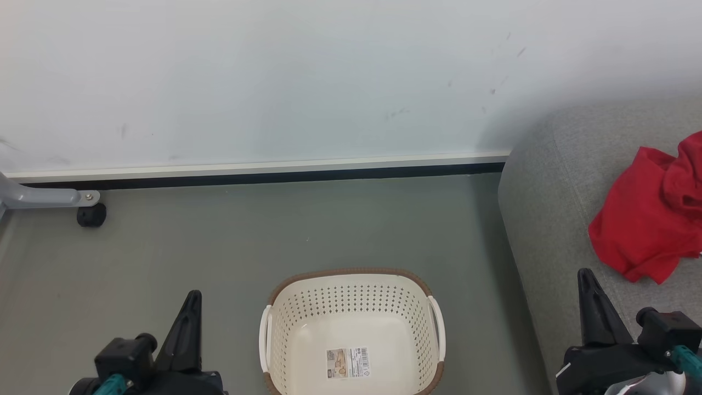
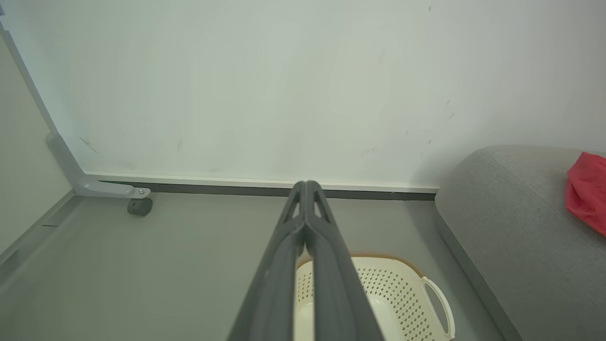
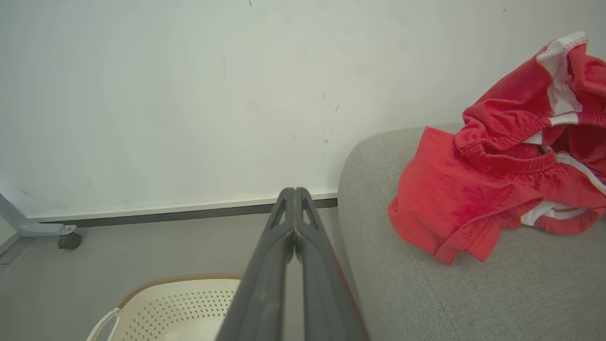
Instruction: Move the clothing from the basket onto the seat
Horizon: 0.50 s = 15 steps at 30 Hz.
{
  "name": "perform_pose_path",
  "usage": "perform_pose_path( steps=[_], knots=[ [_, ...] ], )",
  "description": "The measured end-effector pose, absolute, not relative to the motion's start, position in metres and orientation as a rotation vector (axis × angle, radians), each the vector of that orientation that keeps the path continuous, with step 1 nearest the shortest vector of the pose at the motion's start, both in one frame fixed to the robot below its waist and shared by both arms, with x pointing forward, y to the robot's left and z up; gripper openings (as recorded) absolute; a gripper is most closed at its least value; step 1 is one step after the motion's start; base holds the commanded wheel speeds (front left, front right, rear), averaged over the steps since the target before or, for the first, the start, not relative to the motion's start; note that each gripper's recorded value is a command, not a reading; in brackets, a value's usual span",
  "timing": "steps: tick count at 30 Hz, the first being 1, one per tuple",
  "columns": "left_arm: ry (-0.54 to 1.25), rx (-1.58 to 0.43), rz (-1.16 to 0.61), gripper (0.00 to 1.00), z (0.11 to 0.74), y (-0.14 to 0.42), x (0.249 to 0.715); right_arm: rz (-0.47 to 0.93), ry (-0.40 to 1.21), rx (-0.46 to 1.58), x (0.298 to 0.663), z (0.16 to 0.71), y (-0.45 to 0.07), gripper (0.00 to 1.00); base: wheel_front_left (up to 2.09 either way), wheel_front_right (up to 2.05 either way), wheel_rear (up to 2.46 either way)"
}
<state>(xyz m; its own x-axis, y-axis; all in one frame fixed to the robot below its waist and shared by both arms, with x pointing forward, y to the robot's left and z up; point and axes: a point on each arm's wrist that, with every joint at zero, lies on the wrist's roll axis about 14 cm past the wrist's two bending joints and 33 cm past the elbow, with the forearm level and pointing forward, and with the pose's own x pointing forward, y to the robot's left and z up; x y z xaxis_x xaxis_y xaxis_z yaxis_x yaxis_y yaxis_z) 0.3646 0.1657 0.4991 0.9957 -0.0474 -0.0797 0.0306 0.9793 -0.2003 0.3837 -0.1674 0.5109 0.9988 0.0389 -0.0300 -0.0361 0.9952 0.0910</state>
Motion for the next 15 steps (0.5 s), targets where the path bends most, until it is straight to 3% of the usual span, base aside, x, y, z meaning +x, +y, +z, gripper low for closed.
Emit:
perform_pose_path(
  steps=[15],
  knots=[
    [0.15,-0.441,-0.006,0.0,0.486,0.172,0.364,-0.002,0.107,0.35,0.382,0.496,-0.178,0.0,0.0,0.0,0.0]
  ],
)
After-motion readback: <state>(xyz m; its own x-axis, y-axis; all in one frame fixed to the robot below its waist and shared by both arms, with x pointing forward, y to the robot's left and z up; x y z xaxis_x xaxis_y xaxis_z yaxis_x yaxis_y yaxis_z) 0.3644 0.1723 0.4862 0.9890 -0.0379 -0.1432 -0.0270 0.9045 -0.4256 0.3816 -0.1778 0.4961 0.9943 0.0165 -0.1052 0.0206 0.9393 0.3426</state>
